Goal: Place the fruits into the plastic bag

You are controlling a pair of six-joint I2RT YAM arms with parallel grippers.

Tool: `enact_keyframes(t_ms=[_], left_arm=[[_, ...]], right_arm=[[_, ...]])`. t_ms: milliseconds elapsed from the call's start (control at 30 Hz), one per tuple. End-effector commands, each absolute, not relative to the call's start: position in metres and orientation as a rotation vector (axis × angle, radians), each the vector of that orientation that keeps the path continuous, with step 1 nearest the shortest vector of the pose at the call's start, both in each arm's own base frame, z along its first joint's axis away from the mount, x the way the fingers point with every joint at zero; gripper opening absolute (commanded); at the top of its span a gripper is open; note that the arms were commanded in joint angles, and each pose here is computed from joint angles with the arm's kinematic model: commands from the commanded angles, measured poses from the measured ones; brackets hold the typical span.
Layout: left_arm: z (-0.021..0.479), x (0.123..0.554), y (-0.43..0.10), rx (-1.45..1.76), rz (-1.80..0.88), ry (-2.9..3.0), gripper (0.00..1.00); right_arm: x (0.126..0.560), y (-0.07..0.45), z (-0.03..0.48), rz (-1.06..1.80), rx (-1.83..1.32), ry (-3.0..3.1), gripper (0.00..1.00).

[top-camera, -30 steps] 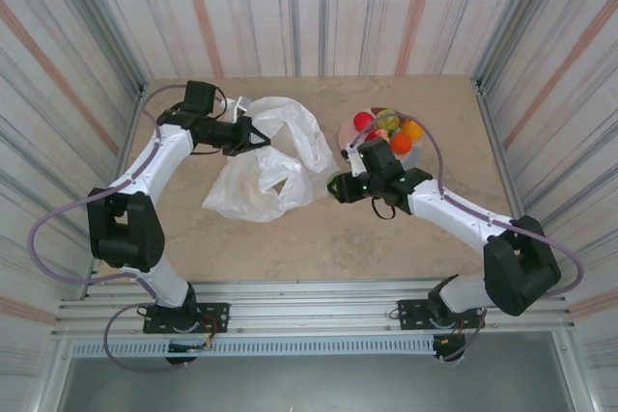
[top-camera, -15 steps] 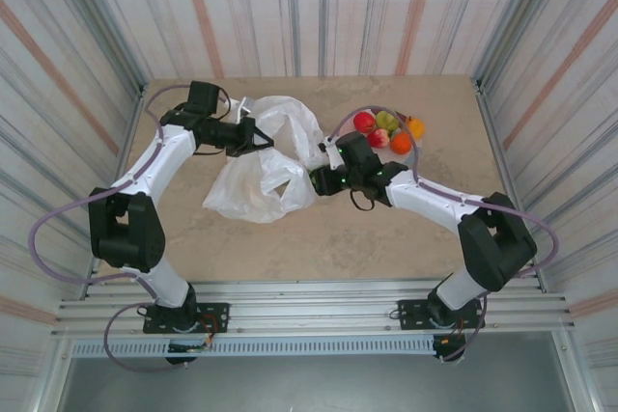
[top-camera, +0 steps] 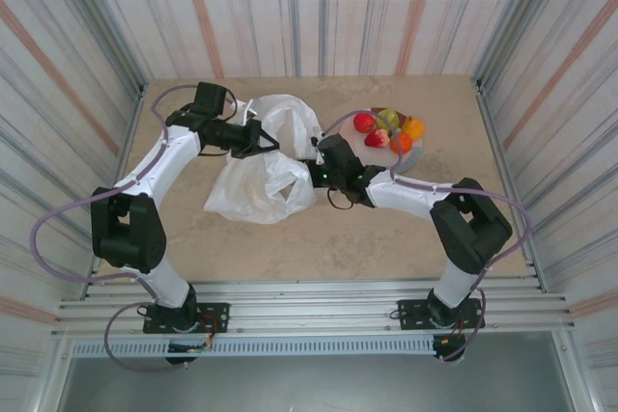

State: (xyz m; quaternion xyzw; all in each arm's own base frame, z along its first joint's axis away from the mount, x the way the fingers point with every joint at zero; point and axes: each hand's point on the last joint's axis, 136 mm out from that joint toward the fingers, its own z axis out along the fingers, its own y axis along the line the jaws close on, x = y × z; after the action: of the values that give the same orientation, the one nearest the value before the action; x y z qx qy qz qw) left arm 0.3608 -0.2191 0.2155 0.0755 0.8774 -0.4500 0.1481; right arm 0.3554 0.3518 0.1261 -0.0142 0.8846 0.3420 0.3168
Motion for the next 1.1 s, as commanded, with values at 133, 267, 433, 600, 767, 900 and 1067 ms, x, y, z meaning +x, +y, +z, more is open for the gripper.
enact_keyframes(t_ms=[133, 267, 433, 600, 767, 900, 1067], left_arm=[[0.218, 0.355, -0.222, 0.232, -1.332, 2.52, 0.0], [0.218, 0.355, -0.222, 0.231, -1.332, 2.521, 0.0], [0.22, 0.354, -0.222, 0.235, -1.333, 2.516, 0.0], [0.22, 0.354, -0.222, 0.238, -1.335, 2.515, 0.0], [0.22, 0.354, -0.222, 0.234, -1.334, 2.514, 0.0], [0.221, 0.354, -0.222, 0.237, -1.336, 2.511, 0.0], [0.221, 0.354, -0.222, 0.235, -1.335, 2.512, 0.0]], right_arm=[[0.381, 0.38, 0.137, 0.985, 0.305, 2.222, 0.6], [0.388, 0.39, 0.131, 1.02, 0.399, 2.203, 0.6], [0.393, 0.4, 0.122, 1.028, 0.454, 2.21, 0.66], [0.396, 0.403, 0.109, 1.027, 0.518, 2.237, 0.72], [0.395, 0.41, 0.106, 1.046, 0.51, 2.262, 0.77], [0.395, 0.41, 0.108, 1.047, 0.508, 2.265, 0.8], [0.395, 0.404, 0.11, 1.036, 0.512, 2.265, 0.84]])
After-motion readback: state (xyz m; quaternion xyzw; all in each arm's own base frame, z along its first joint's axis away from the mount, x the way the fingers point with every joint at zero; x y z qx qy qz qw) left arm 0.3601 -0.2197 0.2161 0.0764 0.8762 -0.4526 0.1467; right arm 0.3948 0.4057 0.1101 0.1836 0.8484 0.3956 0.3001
